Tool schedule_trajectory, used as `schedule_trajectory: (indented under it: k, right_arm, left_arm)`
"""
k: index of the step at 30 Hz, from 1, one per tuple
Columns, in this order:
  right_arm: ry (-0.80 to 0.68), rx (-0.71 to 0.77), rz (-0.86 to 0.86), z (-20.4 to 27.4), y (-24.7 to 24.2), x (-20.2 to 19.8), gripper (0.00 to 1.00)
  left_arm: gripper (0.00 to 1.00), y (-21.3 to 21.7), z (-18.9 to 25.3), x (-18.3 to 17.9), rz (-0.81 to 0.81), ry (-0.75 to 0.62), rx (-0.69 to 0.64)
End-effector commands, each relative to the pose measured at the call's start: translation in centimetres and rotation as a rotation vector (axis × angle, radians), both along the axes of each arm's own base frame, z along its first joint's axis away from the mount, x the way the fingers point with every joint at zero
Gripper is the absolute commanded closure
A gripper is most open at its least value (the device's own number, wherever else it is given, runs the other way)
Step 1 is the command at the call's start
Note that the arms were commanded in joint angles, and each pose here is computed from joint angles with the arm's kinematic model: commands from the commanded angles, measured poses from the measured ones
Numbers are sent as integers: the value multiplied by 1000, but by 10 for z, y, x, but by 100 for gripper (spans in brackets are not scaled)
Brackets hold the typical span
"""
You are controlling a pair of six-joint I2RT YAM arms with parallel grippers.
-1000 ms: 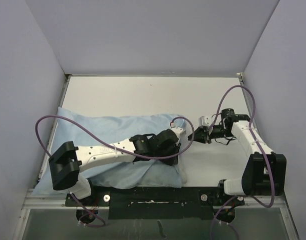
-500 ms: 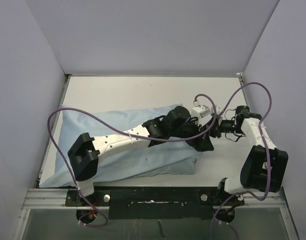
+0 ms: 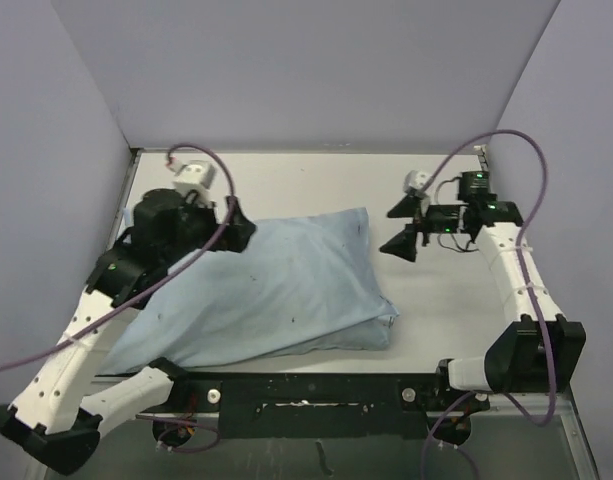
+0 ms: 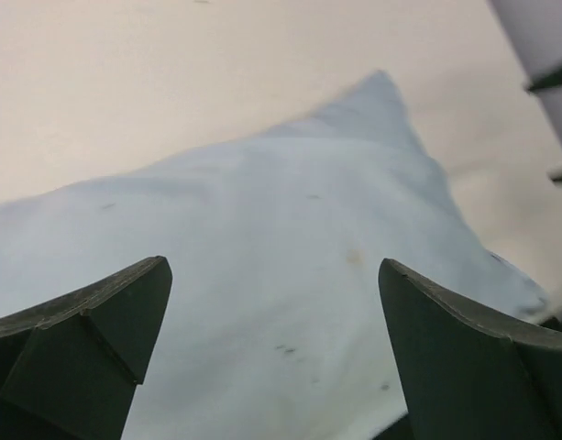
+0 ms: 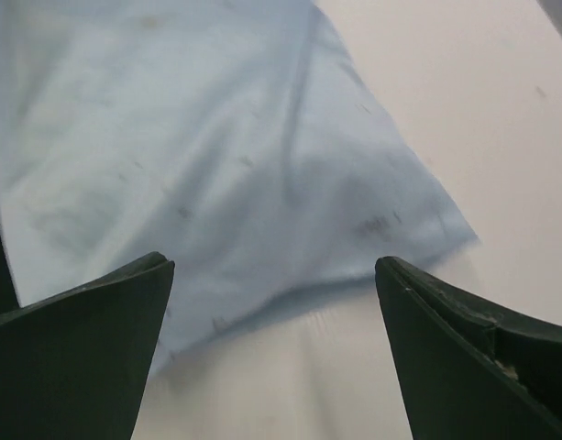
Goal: Put the pillow into the pillowcase
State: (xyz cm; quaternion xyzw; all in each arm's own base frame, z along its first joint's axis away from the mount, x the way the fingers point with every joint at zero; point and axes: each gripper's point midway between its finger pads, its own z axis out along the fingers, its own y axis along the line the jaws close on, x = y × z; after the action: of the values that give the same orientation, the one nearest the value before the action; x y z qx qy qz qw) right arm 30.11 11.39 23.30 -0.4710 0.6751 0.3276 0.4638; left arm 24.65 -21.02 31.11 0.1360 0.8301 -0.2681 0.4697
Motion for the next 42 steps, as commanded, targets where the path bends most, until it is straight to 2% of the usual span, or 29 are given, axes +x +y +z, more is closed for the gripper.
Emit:
schedule_trajectory:
  k: [1,5,7,8,9,10,11,12,14,15,17,20,22,23,24,27,28,29,32,36,38,42]
  right_arm:
    - [78,-56,213,-10,93,-38,2]
    - [33,-281,278,-61,132,-41,1]
    - [-5,-434,277,-89,137,-33,10]
    - [-31,-507,254,-100,134,-22,16]
    - [-56,-552,221,-106,131,-9,30]
    - [-92,-593,160,-106,124,11,57]
    - [-125,-609,100,-102,116,30,71]
    - [-167,-611,28,-93,106,51,83]
    - [-270,-611,-130,-64,79,93,99]
    - [-322,-615,-205,-47,64,112,100]
    - [-411,-614,-357,-7,26,145,100]
    - [-463,-612,-517,36,-25,176,100]
    - [-462,-596,-574,53,-52,187,100]
    - [-449,-584,-567,56,-59,187,95]
    - [-440,-569,-561,62,-66,185,81]
    - [-411,-506,-532,75,-77,163,22]
    - [-402,-469,-534,83,-80,153,8]
    - [-383,-419,-528,91,-82,142,1]
    - [-295,-183,-517,119,-84,108,2]
    - [-73,127,-590,146,-92,78,2]
    - [-9,198,-628,156,-88,67,2]
    - [-10,274,-754,188,-91,50,2]
  left_arm:
    - [2,112,-58,3,300,164,189]
    - [10,149,-110,7,420,296,189]
    - [23,147,-134,10,406,363,145]
    - [38,145,-142,13,402,387,124]
    - [52,142,-148,18,394,403,102]
    - [65,139,-151,26,388,403,83]
    - [72,136,-154,36,383,404,69]
    - [73,132,-157,46,376,404,55]
    - [74,120,-157,75,335,397,6]
    - [75,110,-157,91,304,396,-24]
    - [75,87,-143,132,239,359,-93]
    - [70,43,-128,185,155,319,-111]
    - [66,11,-111,210,94,292,-130]
    - [63,-3,-102,218,75,279,-133]
    - [59,-13,-90,223,62,255,-136]
    - [42,-24,-44,219,36,139,-160]
    - [37,-22,-27,212,31,85,-180]
    - [30,-16,3,198,25,-1,-214]
    - [4,9,53,160,37,-206,-298]
    - [2,60,87,106,51,-284,-424]
    - [2,78,100,83,51,-291,-433]
    - [2,90,112,47,44,-284,-360]
